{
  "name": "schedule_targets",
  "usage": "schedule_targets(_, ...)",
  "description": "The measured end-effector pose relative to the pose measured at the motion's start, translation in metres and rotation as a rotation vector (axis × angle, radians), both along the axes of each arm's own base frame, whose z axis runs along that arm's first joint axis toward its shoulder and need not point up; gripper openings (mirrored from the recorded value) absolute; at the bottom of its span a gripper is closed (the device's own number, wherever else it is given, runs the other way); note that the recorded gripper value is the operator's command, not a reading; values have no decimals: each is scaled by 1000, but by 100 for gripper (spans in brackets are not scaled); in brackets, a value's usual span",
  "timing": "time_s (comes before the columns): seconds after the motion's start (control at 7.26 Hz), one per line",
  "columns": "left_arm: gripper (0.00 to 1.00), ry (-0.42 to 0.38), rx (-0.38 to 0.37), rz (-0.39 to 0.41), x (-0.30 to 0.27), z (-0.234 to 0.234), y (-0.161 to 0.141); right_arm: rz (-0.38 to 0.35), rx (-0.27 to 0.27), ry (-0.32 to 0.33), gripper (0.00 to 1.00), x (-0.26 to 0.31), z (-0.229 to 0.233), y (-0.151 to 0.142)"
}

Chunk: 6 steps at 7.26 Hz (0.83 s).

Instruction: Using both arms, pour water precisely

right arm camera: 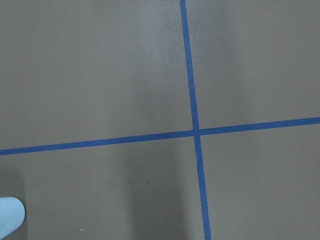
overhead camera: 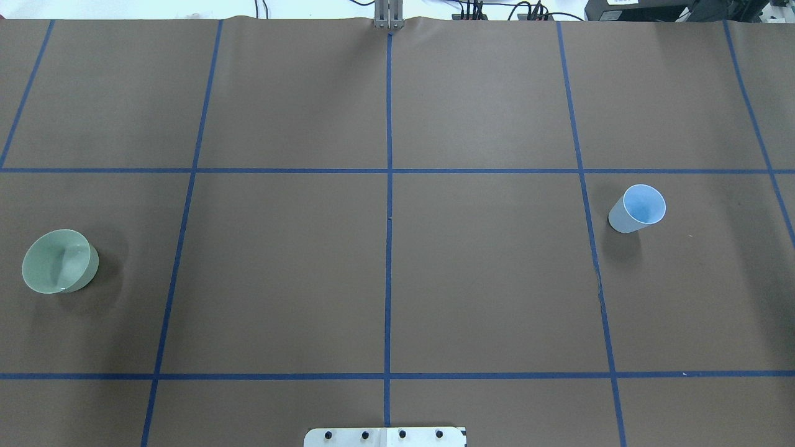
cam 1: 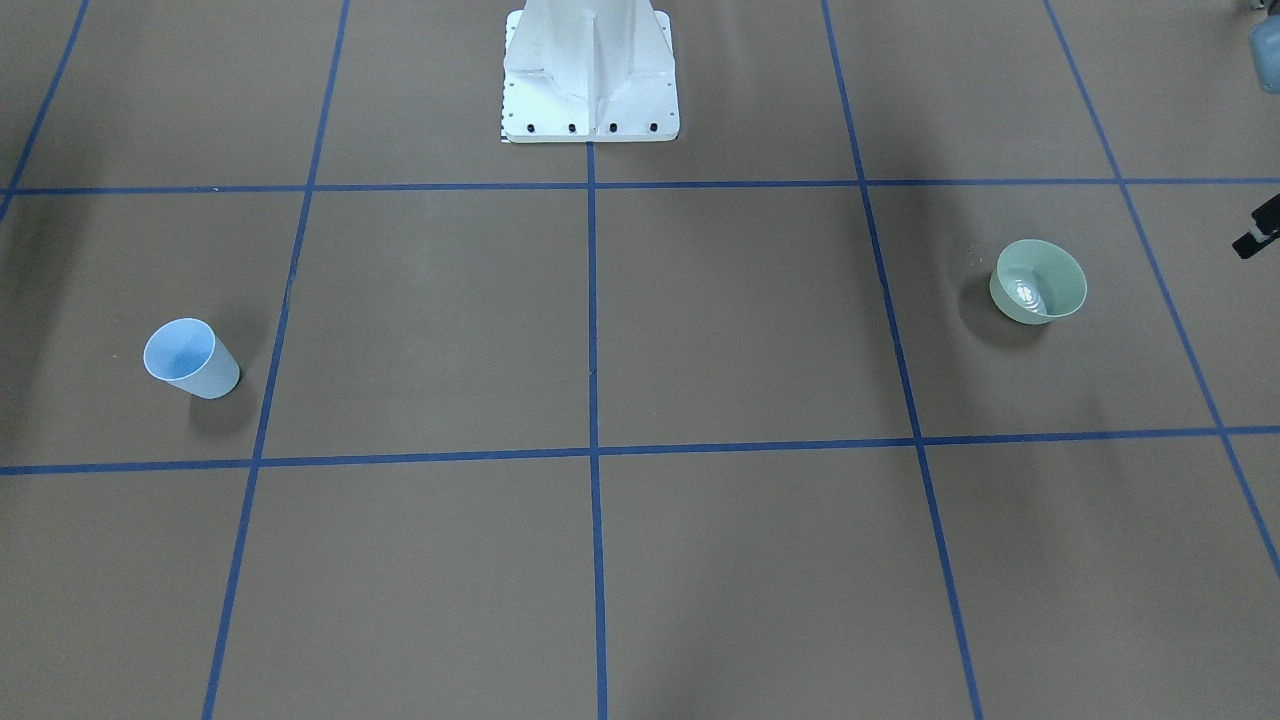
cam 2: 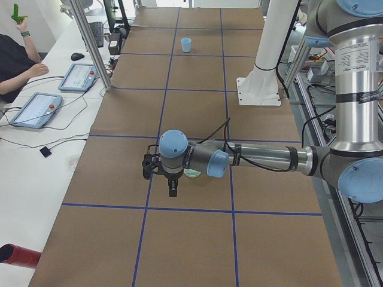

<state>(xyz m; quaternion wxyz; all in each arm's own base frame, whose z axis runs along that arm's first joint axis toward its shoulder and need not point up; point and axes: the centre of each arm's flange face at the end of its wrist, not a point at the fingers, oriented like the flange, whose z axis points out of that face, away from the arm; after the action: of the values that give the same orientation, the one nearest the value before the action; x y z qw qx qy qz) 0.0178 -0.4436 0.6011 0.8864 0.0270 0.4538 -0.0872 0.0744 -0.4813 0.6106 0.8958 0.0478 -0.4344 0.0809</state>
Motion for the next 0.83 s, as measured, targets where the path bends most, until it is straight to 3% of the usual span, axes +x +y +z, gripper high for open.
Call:
schedule_targets(0.41, 100, 65, -45, 3, 65, 1, 33, 0, 4, 1, 100, 0, -1, -1)
schedule_targets(0.83, 100, -9, -51, 59, 121, 18, 43, -2, 3, 0, 100, -1, -1, -1)
